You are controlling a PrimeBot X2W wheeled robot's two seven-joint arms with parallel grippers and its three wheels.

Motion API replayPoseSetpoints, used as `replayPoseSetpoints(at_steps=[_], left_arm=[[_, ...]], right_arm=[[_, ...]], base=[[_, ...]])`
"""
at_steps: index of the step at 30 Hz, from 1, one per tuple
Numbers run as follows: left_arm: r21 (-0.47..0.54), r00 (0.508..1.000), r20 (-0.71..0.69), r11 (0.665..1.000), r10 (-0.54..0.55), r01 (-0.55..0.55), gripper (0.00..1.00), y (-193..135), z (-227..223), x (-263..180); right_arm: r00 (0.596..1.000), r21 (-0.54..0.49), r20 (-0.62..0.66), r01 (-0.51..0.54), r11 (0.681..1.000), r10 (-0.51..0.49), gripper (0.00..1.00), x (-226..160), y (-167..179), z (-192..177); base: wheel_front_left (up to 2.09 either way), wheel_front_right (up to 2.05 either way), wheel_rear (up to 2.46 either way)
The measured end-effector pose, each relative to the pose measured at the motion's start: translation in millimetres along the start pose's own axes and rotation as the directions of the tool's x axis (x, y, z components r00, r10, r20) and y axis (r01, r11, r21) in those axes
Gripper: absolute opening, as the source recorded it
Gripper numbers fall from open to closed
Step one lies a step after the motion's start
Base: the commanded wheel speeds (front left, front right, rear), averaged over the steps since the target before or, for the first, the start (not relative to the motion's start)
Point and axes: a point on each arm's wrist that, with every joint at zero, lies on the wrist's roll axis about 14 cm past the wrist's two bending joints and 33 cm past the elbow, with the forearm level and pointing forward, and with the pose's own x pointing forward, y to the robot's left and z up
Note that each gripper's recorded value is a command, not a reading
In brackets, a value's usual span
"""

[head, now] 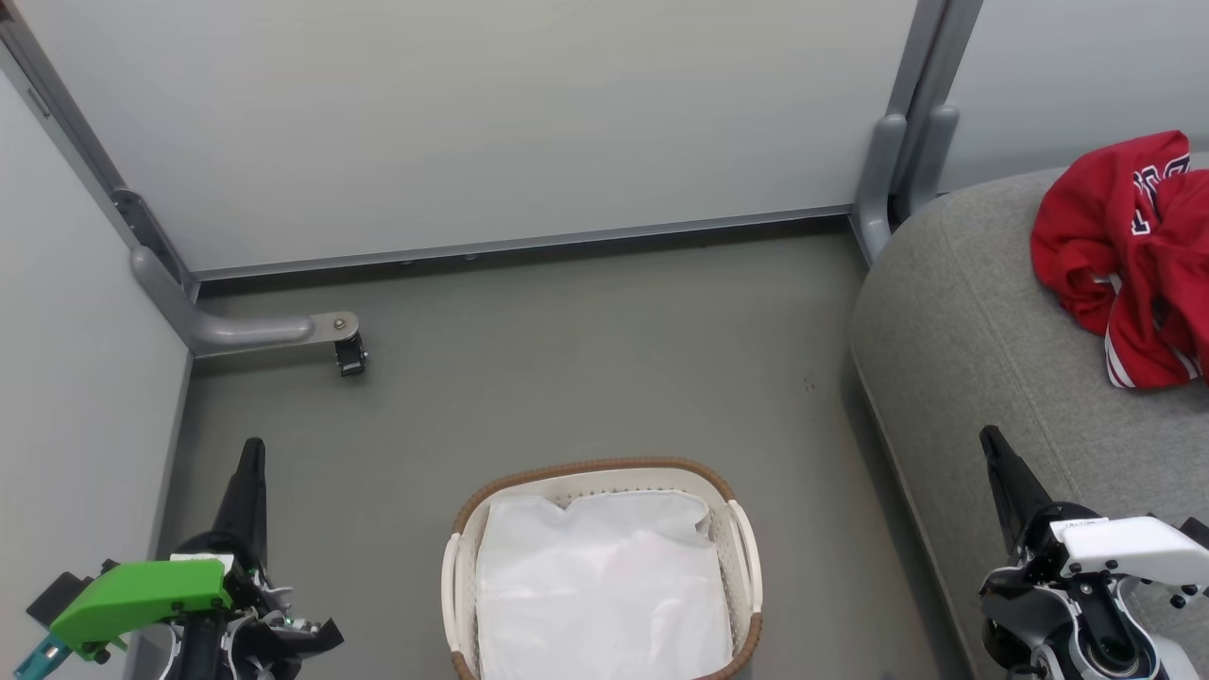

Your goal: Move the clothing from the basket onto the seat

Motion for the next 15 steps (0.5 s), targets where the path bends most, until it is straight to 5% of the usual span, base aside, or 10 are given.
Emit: replayPoseSetpoints(at_steps=[15], left_arm=[[0.0, 1.0, 0.0, 1.0, 0.0, 0.0, 0.0, 0.0, 0.0, 0.0]], right_arm=[[1.0, 0.0, 0.0, 0.0, 1.0, 0.0, 0.0, 0.0, 0.1, 0.1]], base=[[0.0, 0.0, 0.0]])
